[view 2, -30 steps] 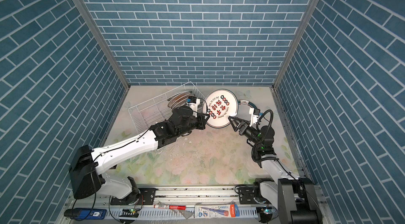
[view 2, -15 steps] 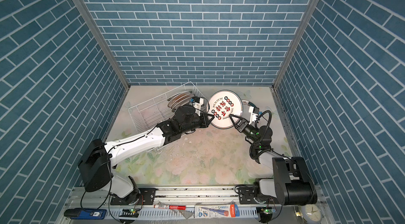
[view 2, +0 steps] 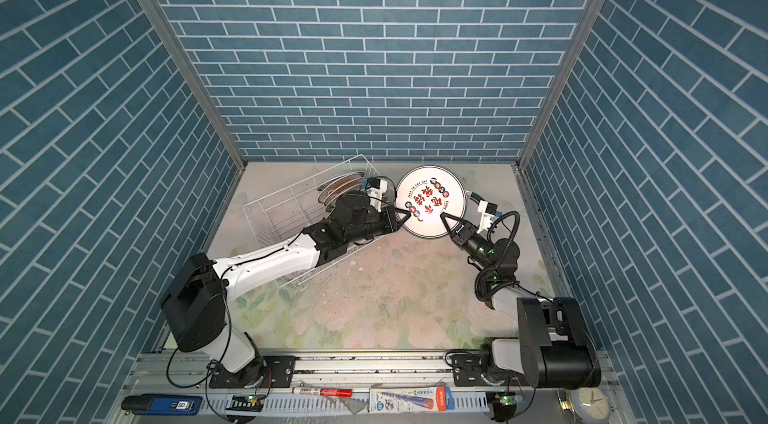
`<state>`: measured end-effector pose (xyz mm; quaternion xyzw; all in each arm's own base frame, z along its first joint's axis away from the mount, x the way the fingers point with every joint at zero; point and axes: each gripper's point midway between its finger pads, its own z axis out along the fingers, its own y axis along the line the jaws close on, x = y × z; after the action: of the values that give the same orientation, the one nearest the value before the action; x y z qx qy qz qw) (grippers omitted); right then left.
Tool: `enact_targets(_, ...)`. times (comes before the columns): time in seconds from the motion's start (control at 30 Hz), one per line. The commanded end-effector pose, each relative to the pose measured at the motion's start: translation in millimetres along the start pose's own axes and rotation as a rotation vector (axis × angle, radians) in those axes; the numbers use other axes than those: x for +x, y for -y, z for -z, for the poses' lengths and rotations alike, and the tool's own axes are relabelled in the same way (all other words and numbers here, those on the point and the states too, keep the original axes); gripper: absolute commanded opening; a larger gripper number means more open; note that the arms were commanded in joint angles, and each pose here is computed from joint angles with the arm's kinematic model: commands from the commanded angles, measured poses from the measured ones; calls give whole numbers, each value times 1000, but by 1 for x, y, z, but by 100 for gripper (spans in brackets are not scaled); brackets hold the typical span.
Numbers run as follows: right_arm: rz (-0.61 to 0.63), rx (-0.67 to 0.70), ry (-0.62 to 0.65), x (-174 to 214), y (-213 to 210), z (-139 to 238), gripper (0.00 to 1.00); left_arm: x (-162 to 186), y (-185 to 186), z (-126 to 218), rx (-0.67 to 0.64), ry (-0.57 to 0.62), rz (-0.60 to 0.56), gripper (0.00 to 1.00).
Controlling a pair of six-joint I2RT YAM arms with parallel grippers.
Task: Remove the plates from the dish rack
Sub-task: 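Carry the plate toward the right gripper while the right gripper grasps its rim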
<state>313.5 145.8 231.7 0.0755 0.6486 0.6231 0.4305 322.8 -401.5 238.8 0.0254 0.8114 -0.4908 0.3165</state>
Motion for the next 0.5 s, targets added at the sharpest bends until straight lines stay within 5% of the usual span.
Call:
enact_targets(0.0,178,-83,-47,2,-30,-7,0,0,15,1,67,16,-50,31)
enact_targets(0.2,239,20,-38,-10,-30,-8,0,-16,-2,25,42,89,-66,51)
enact_targets(0.47,403,278,-9,-39,-46,7,0,-27,-8,62,-77,114,-211,56)
